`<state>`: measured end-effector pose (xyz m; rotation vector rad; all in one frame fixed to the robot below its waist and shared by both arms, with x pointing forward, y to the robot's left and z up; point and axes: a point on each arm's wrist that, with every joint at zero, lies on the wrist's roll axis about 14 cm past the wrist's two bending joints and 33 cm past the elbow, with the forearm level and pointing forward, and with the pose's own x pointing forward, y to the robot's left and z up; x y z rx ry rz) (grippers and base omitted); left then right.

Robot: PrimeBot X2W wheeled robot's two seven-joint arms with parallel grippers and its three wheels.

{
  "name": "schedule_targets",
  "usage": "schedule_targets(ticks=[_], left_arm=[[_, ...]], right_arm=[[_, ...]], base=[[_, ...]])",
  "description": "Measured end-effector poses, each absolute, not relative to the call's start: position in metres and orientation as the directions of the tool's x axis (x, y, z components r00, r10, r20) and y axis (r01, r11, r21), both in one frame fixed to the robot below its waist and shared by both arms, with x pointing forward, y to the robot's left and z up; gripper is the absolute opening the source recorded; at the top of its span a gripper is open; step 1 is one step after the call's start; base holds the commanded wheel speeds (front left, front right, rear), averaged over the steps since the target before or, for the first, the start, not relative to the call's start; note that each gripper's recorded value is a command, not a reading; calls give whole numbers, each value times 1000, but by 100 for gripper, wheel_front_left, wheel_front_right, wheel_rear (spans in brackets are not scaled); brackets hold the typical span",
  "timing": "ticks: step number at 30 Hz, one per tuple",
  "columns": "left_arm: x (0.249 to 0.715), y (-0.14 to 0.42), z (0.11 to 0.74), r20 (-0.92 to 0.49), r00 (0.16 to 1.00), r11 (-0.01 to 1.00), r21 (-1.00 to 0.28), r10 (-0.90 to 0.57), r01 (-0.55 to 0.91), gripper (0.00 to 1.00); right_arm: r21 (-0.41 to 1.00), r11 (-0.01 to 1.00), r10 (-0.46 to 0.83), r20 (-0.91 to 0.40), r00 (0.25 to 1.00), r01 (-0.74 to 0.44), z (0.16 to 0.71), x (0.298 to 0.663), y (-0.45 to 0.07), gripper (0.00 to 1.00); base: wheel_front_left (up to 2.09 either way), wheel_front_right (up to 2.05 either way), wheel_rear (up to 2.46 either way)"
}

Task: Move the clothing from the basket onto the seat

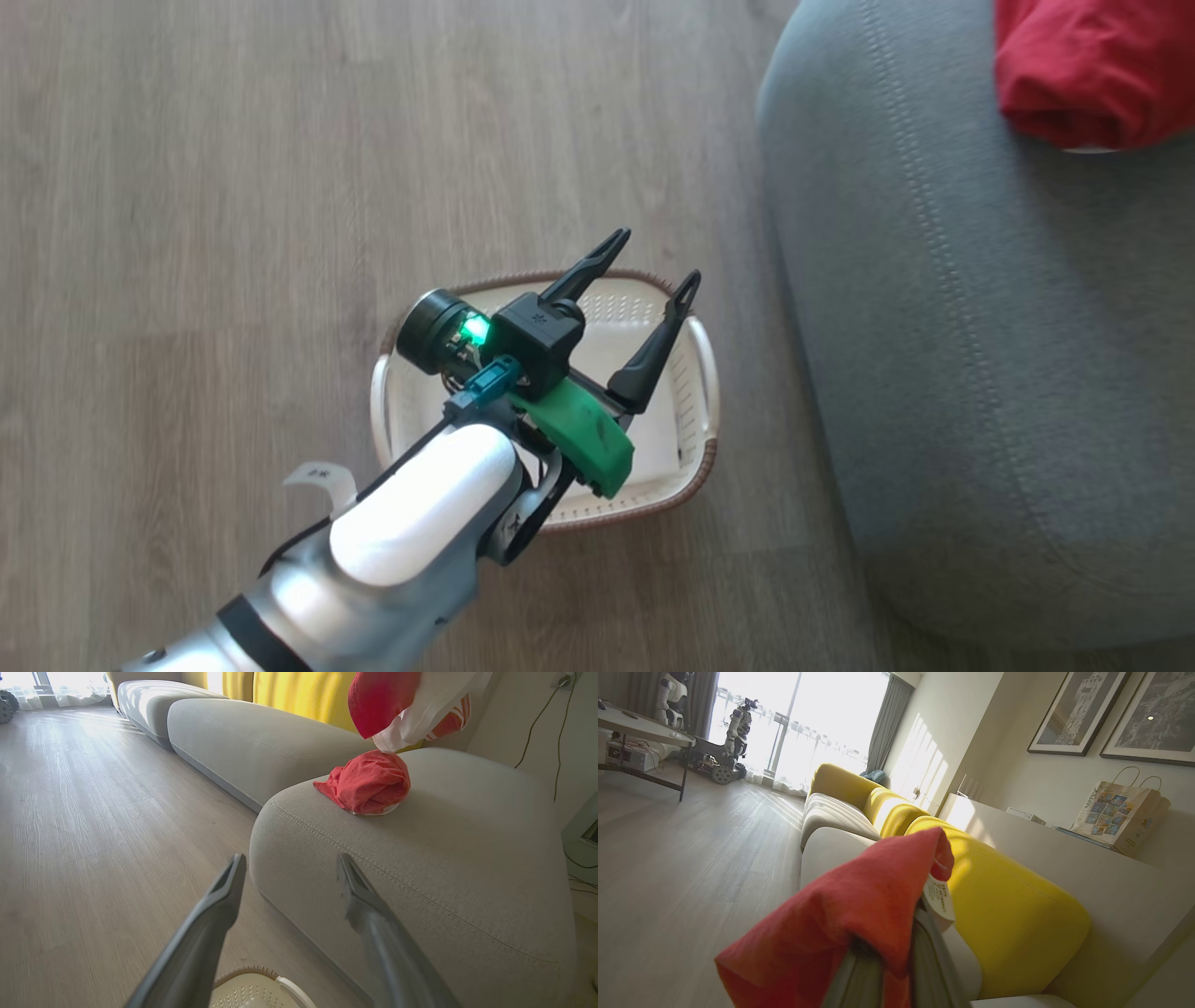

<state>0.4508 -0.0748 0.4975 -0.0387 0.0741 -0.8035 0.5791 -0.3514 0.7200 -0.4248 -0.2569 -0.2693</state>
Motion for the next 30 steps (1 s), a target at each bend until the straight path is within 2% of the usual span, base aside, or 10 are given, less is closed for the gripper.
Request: schedule_targets(ticks=[6, 11, 16, 23, 25, 26, 27, 30], left_arm=[[461, -63, 483, -83, 710, 715, -78, -699, 695, 100], [465, -54, 464, -128, 711, 722, -72, -691, 688, 100], [469, -41, 443, -173, 724, 742, -81, -668, 665, 100], [473, -44, 440, -172, 718, 736, -83, -675, 672, 100], [475, -46, 442, -164, 716, 732, -81, -679, 676, 100], [475, -46, 442, -164, 716, 732, -81, -679, 676, 100], [474, -48, 443, -161, 714, 730, -80, -682, 679, 100], [474, -50, 448, -152, 714, 728, -75, -684, 681, 100]], right_arm=[[-367, 874, -283, 152, 947, 320, 652, 601, -374, 0], [-384, 865, -354, -14, 935, 322, 570, 601, -391, 0], [-330, 906, -335, -175, 926, 266, 484, 600, -364, 0], [-319, 917, -323, -238, 916, 240, 452, 593, -352, 1], [-322, 916, -327, -246, 913, 241, 449, 589, -353, 42], [-322, 916, -327, -246, 913, 241, 449, 589, -353, 42], [-322, 917, -321, -245, 915, 236, 448, 587, -352, 100], [-319, 922, -301, -235, 924, 219, 449, 584, -345, 100]], base=[[0, 0, 0], [0, 0, 0], [0, 0, 0], [0, 0, 0], [0, 0, 0], [0, 0, 0], [0, 0, 0], [0, 0, 0]])
